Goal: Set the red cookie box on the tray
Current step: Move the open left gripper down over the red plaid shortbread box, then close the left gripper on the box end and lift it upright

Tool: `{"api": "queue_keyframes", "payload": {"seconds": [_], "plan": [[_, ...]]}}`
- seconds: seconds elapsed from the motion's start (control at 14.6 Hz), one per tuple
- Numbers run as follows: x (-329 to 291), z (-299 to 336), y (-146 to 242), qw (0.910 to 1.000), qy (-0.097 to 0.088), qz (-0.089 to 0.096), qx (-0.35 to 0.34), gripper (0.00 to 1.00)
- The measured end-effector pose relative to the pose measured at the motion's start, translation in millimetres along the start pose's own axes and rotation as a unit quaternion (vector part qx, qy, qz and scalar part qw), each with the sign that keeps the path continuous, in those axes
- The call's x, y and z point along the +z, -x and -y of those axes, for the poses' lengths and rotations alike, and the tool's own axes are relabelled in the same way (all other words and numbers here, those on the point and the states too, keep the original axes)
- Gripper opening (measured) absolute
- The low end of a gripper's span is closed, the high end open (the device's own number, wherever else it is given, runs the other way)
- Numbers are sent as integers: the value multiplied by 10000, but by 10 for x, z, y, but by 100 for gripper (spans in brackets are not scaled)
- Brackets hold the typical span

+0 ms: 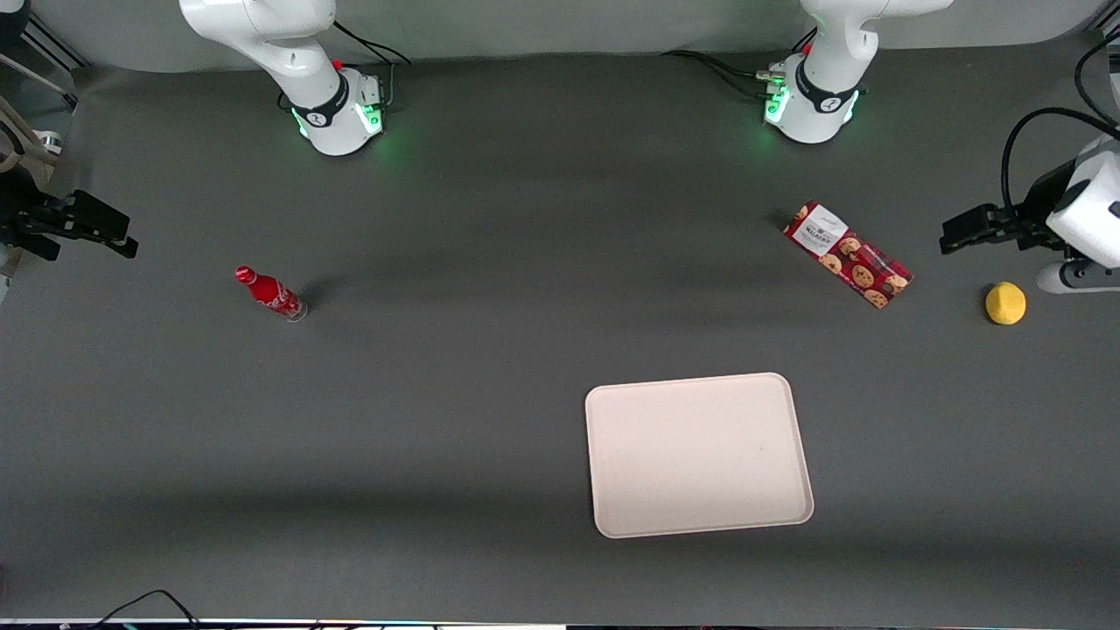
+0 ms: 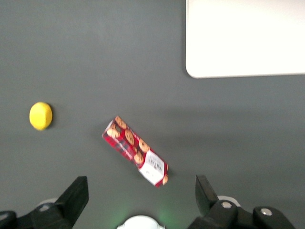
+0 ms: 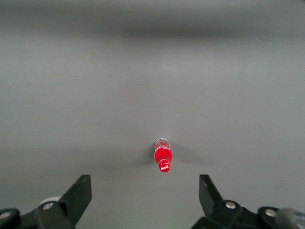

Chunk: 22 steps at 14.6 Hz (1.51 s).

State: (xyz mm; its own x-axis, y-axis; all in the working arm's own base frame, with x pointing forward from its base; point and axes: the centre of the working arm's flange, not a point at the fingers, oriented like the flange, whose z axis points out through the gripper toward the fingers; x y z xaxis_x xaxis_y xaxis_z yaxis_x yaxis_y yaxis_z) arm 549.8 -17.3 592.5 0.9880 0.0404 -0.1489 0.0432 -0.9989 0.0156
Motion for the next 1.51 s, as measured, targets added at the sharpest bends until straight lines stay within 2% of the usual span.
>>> {"api": "queue_keyframes", "payload": {"seconds": [0.14, 0.41, 0.68, 0.96, 1.03, 1.16, 1.51], "plan": [[-25, 1, 38, 9999, -8, 112, 42, 100], [-18, 42, 48, 9998, -23, 182, 32, 100], [269, 218, 57, 9947, -373, 757, -592, 100], [916, 481, 78, 9805, -478, 1354, -1344, 100], [1135, 523, 86, 9778, -490, 1369, -1508, 100], [1671, 538, 171, 9749, -498, 1242, -1782, 100], [2907, 489, 685, 9758, -387, 680, -2042, 100]]}}
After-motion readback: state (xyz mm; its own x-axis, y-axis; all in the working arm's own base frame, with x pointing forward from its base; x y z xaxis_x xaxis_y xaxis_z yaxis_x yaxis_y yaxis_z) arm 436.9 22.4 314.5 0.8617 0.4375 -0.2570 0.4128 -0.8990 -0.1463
